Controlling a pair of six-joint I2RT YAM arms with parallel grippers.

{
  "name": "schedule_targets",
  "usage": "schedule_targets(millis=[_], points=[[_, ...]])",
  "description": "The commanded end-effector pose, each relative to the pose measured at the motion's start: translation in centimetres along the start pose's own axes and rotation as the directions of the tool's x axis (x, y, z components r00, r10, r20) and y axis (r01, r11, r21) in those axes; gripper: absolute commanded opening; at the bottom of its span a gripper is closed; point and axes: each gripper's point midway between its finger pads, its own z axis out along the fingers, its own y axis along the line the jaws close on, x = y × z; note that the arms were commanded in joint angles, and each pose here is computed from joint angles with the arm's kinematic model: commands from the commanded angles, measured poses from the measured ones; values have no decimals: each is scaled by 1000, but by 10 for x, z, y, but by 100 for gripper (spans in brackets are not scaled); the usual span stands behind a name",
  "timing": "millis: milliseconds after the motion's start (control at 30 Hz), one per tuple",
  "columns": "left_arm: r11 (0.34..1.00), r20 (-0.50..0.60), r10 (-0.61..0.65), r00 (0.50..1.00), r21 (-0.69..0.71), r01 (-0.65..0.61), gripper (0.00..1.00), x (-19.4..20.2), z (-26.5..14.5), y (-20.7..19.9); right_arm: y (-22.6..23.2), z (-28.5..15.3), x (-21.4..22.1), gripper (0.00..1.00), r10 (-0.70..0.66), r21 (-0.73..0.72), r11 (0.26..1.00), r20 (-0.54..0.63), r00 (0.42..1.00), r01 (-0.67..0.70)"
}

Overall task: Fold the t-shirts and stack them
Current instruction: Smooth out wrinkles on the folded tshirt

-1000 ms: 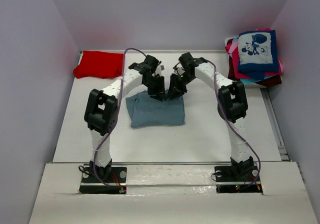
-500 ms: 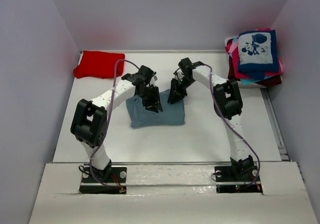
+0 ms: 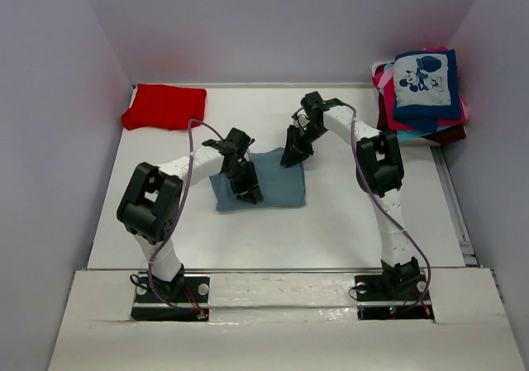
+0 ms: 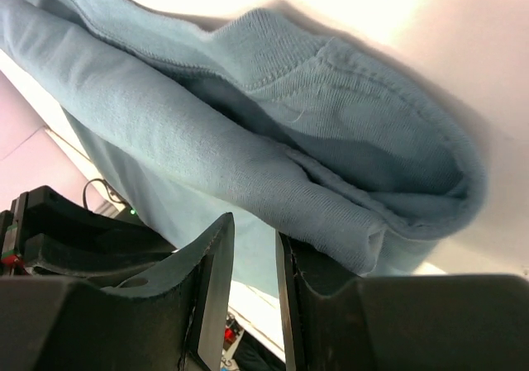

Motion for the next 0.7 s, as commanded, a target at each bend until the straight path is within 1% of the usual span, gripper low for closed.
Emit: schedule_targets(millis=[0,133,300,400,533,567,633,667], points=[[999,61,-33,998,2,33,39,-19,3,-6,-3,3,-14,33,-27,-5,1000,22,999,28],[999,53,-47,997,-10,48,39,-28,8,-1,-11,10,-11,33,-15,8,1000,5,1000,15],[998,-10,-67,998,12,67,39,-19,18,3,-23,18,-5,33,7,37,999,-26,1000,-6],[998,-25,-68,997,12,69,39,-15,21,6,-35,19,-4,33,32,70,997,-36,999,-30],[996,-22,-91,996,4,91,39,-20,18,15,-55,18,0,33,59,142,988,-36,998,-53],[995,-17,-104,994,2,104,39,-23,16,19,-57,12,0,33,66,145,988,-25,997,-62],[993,-10,-115,993,-4,115,39,-28,12,25,-64,14,12,33,87,154,985,-45,995,-80],[994,-1,-113,994,-3,113,39,-32,9,26,-66,12,11,33,90,147,986,-31,995,-84]])
